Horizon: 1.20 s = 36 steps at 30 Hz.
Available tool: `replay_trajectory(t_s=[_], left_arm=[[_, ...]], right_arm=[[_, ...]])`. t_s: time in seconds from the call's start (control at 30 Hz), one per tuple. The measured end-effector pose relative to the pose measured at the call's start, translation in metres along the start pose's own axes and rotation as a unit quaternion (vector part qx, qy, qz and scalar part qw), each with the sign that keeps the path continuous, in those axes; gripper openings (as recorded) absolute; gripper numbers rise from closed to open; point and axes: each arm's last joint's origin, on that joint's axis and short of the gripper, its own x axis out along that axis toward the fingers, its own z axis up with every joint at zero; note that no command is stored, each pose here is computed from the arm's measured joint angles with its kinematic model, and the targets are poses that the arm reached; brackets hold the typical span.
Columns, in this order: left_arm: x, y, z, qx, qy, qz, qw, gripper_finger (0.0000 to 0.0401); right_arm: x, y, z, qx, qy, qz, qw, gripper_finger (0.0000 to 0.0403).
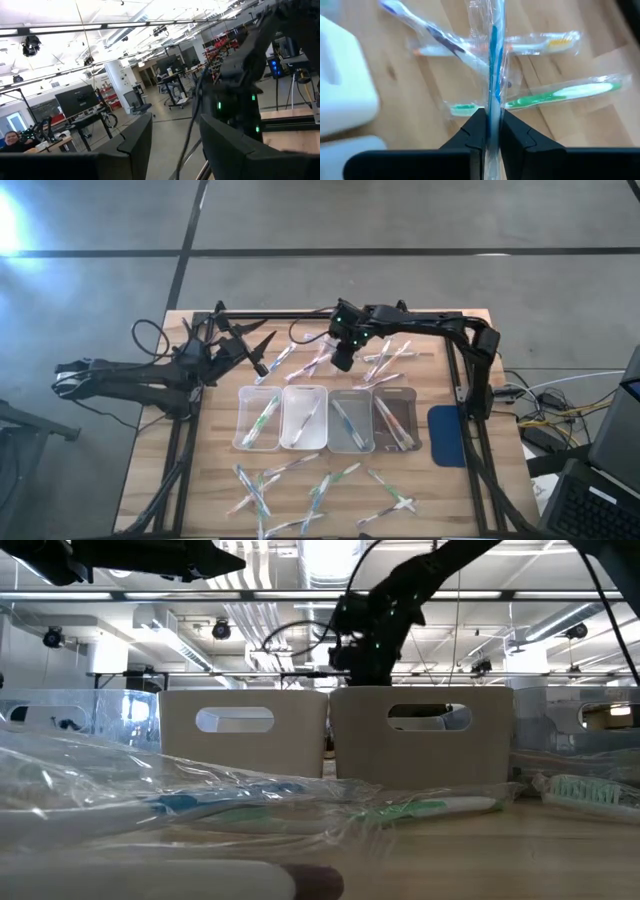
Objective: Pick & Place Toothbrushes
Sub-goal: Put the blue toothbrush into the gray bin
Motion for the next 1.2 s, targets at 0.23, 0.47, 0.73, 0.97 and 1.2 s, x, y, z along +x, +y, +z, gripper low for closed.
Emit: replay_trajectory(t_s=[0.23, 0.47, 0.73, 0.97, 1.2], left_arm=[[0.0, 0.0, -0.001, 0.003, 0.004, -0.002, 1.0, 0.017], [0.0, -0.002, -0.004, 0.011, 0.018, -0.009, 1.0, 0.017], [0.0, -0.003, -0.005, 0.015, 0.026, -0.013, 0.999, 0.017], [0.0, -0.004, -0.008, 0.023, 0.039, -0.021, 0.999, 0.017], [-0.001, -0.005, -0.009, 0.026, 0.045, -0.024, 0.998, 0.017]], right_arm=[[-0.046, 0.015, 0.008, 0.027, -0.053, 0.009, 0.998, 0.0024], [-0.081, 0.041, 0.004, 0.05, -0.085, 0.03, 0.995, 0.0024], [-0.1, 0.085, -0.009, 0.064, -0.091, 0.035, 0.993, 0.0024], [-0.101, 0.127, -0.031, 0.088, -0.063, 0.005, 0.994, 0.0024], [-0.103, 0.161, -0.054, 0.113, -0.046, -0.03, 0.992, 0.0024]])
